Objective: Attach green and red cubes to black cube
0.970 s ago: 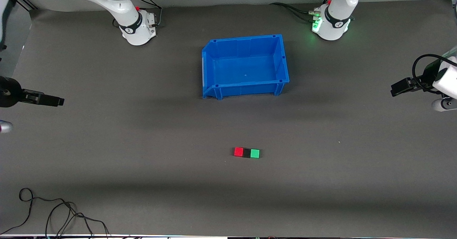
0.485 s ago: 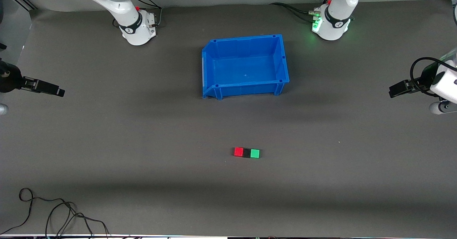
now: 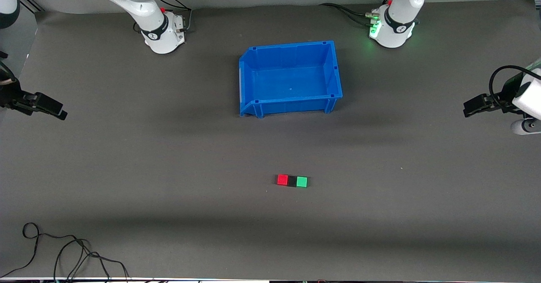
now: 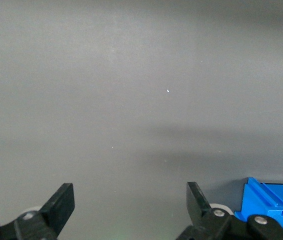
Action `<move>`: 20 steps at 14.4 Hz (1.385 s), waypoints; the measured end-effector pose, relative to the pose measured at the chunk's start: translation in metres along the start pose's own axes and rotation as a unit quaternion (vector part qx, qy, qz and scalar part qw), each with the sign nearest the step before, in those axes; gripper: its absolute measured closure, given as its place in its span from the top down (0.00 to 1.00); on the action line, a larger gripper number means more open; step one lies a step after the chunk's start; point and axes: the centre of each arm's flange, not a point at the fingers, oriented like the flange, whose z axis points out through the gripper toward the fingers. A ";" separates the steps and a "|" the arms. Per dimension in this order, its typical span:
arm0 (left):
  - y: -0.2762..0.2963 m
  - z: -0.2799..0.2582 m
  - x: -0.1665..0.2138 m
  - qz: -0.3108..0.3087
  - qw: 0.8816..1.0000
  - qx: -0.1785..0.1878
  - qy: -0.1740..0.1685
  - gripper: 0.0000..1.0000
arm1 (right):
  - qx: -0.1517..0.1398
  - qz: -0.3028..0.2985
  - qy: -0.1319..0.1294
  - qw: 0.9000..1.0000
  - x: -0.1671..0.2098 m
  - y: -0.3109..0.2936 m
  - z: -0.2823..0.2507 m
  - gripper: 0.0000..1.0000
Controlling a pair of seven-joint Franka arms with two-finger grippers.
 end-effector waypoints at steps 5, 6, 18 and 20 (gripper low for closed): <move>0.000 -0.013 0.006 0.000 1.000 -0.001 0.011 1.00 | 0.001 -0.009 0.005 1.000 -0.004 -0.009 -0.006 1.00; 0.000 -0.015 0.008 0.002 1.000 -0.001 0.010 1.00 | 0.001 -0.009 0.005 1.000 -0.004 -0.010 -0.005 1.00; -0.007 -0.017 0.014 0.045 0.999 -0.001 0.007 1.00 | 0.032 -0.013 -0.025 0.999 -0.011 -0.024 0.002 1.00; -0.008 -0.018 0.014 0.043 0.999 -0.002 0.009 1.00 | 0.032 -0.015 -0.026 0.999 -0.011 -0.026 0.002 1.00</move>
